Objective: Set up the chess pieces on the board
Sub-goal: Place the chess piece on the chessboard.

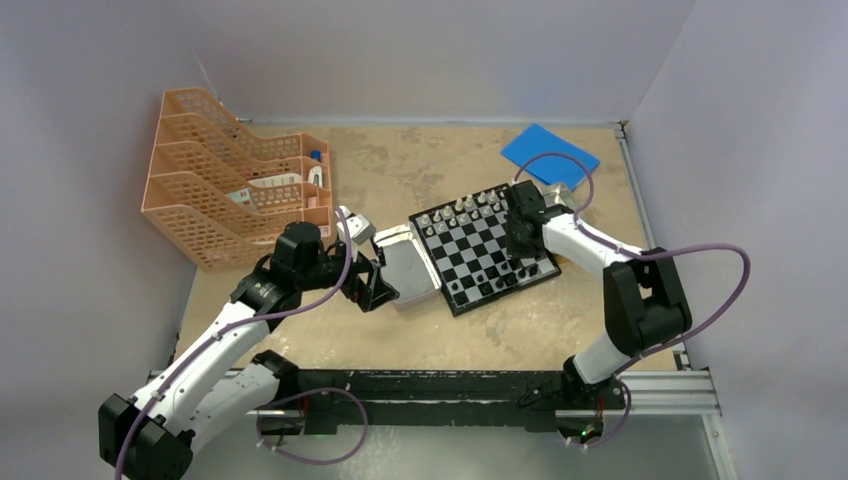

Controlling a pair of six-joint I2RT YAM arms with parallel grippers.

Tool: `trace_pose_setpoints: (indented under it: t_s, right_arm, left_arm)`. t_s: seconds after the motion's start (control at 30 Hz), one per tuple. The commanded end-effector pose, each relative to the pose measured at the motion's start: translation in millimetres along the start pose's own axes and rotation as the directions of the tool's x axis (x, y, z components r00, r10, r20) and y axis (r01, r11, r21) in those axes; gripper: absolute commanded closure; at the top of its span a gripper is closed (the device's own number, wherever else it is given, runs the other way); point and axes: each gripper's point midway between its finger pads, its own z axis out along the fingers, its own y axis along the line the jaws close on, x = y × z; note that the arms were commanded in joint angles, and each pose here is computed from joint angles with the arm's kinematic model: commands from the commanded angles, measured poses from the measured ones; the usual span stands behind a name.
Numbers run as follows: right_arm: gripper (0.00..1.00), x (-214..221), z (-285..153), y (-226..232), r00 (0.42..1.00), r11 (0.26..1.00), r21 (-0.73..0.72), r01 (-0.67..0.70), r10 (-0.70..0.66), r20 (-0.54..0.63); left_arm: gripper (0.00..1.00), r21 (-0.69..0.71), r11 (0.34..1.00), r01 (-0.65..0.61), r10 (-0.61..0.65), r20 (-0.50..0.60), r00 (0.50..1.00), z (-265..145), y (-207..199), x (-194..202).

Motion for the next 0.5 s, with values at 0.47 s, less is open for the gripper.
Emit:
trace_pose_setpoints:
  t_s: [0.47]
  right_arm:
    - [0.96,-11.5,-9.0,0.5,1.000,1.000,-0.006,0.016,-0.016,0.011]
  left_arm:
    - [0.00,0.014,0.999,-0.041,0.040,0.055,0.998,-3.7,-6.8,-23.6]
